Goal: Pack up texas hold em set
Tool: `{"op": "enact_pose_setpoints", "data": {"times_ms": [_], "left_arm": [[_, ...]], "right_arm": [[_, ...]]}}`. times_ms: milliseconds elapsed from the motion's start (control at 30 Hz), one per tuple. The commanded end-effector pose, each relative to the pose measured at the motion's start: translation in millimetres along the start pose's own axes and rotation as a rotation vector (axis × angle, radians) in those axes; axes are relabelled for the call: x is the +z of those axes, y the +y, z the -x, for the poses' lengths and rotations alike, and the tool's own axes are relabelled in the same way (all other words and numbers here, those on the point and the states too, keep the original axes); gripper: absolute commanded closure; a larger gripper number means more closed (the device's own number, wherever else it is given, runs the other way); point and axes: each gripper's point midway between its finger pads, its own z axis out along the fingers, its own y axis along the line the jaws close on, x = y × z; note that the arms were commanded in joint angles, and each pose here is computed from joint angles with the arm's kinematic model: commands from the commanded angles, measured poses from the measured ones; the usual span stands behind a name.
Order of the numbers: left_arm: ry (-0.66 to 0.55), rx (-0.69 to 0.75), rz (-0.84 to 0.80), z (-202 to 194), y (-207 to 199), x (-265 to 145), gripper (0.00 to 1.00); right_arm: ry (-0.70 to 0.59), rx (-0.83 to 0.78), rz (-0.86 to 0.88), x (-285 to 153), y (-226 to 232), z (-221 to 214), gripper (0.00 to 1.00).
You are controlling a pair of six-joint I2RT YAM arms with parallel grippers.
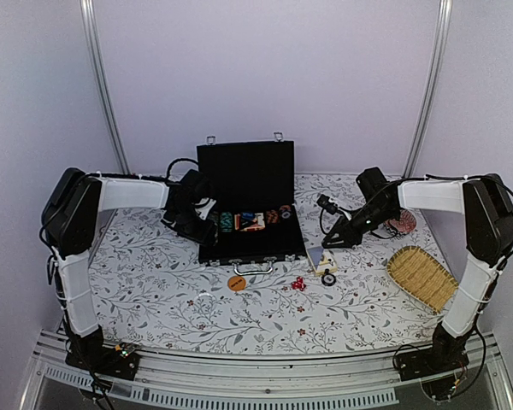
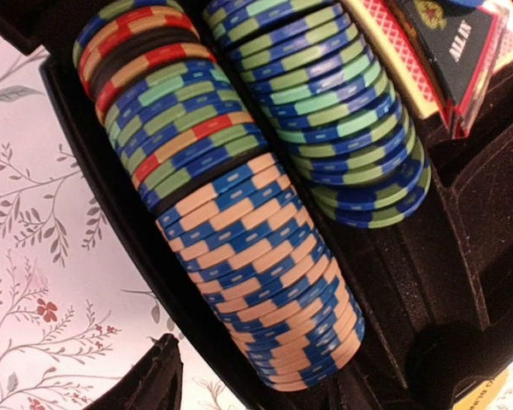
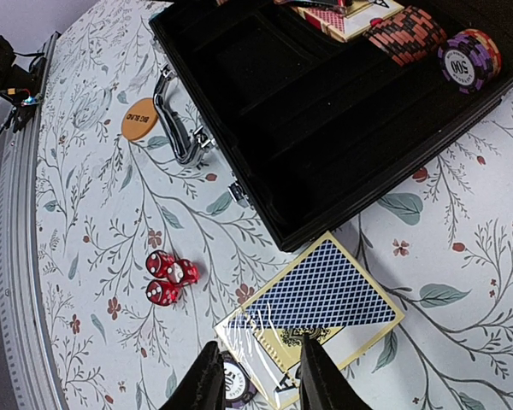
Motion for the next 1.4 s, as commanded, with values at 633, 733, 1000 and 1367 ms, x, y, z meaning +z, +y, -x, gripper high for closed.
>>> {"op": "enact_pose_setpoints", "data": {"times_ms": [633, 733, 1000, 1367], "left_arm": [[-0.003, -0.033, -0.055, -2.4, 0.1, -36.7, 0.43], [-0.017, -0.038, -0.05, -0.3, -0.1, -47.8, 0.43], [-0.143, 0.053, -0.017, 15.5, -27.5, -104.9, 0.45], [-0.284, 0.273, -0.121, -2.2, -123.4, -145.1, 0.44]], "right_arm": [[0.001, -0.004, 0.027, 2.6, 1.3, 3.9, 0.68], [0.002, -0.003, 0.027, 2.3, 1.3, 4.0, 0.68], [-0.004, -0.013, 0.016, -0.7, 1.8, 7.6, 0.68], [0.001, -0.097, -0.11, -30.8, 2.6, 32.1, 0.6]]}}
